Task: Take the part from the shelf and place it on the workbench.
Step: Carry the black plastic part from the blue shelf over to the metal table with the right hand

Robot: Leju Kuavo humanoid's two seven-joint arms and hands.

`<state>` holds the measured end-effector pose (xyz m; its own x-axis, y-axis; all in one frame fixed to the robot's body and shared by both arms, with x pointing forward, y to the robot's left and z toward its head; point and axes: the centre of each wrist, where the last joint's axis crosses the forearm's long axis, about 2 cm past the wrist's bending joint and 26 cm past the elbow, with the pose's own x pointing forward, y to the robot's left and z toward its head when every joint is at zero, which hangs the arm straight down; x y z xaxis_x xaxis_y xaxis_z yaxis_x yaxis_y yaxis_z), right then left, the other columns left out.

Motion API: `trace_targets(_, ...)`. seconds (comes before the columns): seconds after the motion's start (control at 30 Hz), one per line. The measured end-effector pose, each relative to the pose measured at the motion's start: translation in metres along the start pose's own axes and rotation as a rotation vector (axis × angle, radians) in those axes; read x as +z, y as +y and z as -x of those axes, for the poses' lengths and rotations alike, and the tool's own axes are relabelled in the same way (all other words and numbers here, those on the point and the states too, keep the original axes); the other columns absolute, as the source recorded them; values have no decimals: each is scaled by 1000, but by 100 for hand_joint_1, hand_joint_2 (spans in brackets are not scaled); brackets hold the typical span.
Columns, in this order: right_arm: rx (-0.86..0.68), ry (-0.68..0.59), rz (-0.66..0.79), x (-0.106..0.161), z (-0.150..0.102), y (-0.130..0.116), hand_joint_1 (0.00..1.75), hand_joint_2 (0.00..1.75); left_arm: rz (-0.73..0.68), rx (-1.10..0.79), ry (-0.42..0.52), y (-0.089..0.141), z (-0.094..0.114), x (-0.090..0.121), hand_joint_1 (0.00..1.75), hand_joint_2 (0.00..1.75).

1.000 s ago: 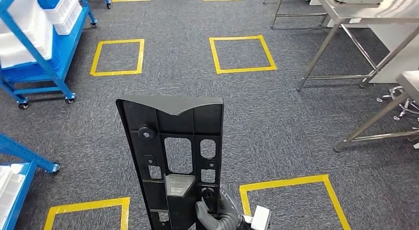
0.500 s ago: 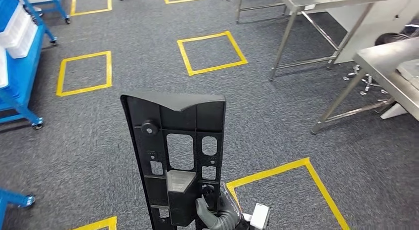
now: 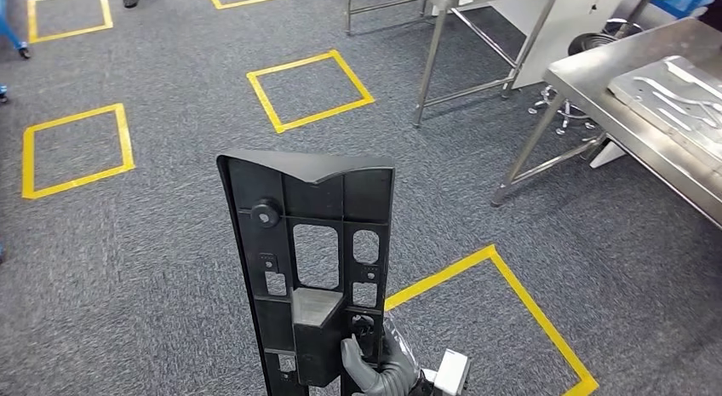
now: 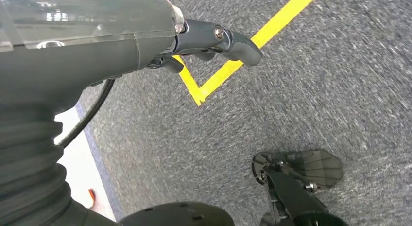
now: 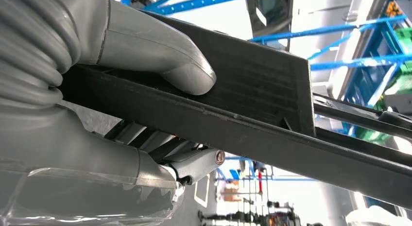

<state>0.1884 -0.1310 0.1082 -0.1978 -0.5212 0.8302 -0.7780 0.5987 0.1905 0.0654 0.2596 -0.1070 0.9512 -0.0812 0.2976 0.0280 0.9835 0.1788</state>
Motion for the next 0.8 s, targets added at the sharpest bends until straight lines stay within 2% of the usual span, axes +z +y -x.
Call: trace_targets(0.8, -21, -16, 9, 12, 3, -7, 171, 175, 5, -23, -17, -2, -6, 0, 0, 175)
